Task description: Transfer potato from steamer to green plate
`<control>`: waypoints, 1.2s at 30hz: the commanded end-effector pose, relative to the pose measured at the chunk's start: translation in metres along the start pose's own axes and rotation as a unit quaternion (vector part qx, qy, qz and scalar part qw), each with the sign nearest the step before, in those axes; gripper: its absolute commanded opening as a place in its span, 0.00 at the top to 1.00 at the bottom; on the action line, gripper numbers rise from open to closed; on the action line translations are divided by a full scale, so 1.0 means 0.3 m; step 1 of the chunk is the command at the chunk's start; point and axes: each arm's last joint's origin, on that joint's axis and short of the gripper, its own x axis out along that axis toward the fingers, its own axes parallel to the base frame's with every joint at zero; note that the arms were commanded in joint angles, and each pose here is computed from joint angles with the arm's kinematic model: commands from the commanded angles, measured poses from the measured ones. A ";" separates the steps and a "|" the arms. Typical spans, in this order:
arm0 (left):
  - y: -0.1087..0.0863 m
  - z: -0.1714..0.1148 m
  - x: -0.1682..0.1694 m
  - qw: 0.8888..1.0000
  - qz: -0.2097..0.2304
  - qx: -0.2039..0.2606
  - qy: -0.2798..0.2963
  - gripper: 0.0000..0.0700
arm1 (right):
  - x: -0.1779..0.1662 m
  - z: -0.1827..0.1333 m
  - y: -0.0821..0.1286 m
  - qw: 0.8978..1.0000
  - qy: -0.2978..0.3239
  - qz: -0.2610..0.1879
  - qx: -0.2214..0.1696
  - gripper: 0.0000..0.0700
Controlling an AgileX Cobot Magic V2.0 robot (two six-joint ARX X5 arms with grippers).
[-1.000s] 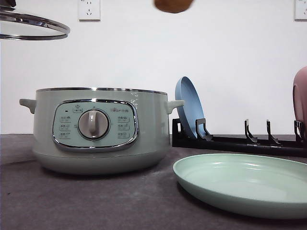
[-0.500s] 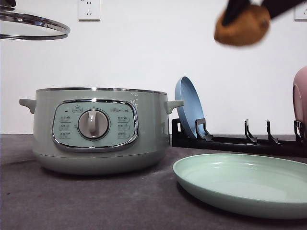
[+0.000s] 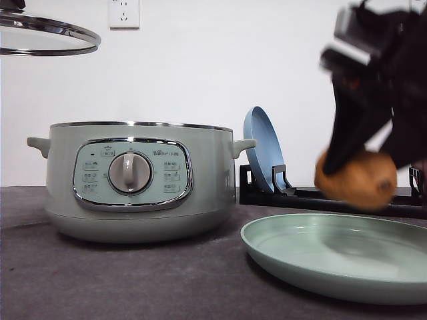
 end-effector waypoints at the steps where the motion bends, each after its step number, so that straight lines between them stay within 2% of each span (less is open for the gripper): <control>1: 0.000 0.028 -0.034 0.999 0.001 0.005 -0.040 1.00 | 0.018 -0.004 0.004 1.000 -0.004 -0.004 0.019 0.84; 11: 0.000 0.028 -0.034 0.999 0.001 0.005 -0.040 1.00 | 0.093 -0.029 -0.005 0.999 0.024 -0.045 0.013 0.83; 15: 0.000 0.028 -0.034 0.999 0.001 0.005 -0.040 1.00 | 0.112 -0.033 -0.007 0.998 0.033 -0.048 0.011 0.78; 20: -0.001 0.028 -0.034 0.999 -0.002 0.005 -0.041 1.00 | 0.114 -0.028 -0.003 0.999 0.024 -0.042 0.010 0.61; 25: -0.005 0.028 -0.034 0.999 -0.015 0.007 -0.041 1.00 | 0.113 -0.027 -0.002 0.999 0.024 -0.041 0.010 0.35; 28: -0.017 0.028 -0.034 0.999 -0.021 0.011 -0.041 1.00 | 0.109 -0.026 -0.002 0.999 0.022 -0.040 0.010 0.24; 36: -0.082 0.028 -0.032 0.997 -0.055 0.034 -0.039 1.00 | 0.039 0.005 0.011 0.999 -0.030 -0.037 0.000 0.21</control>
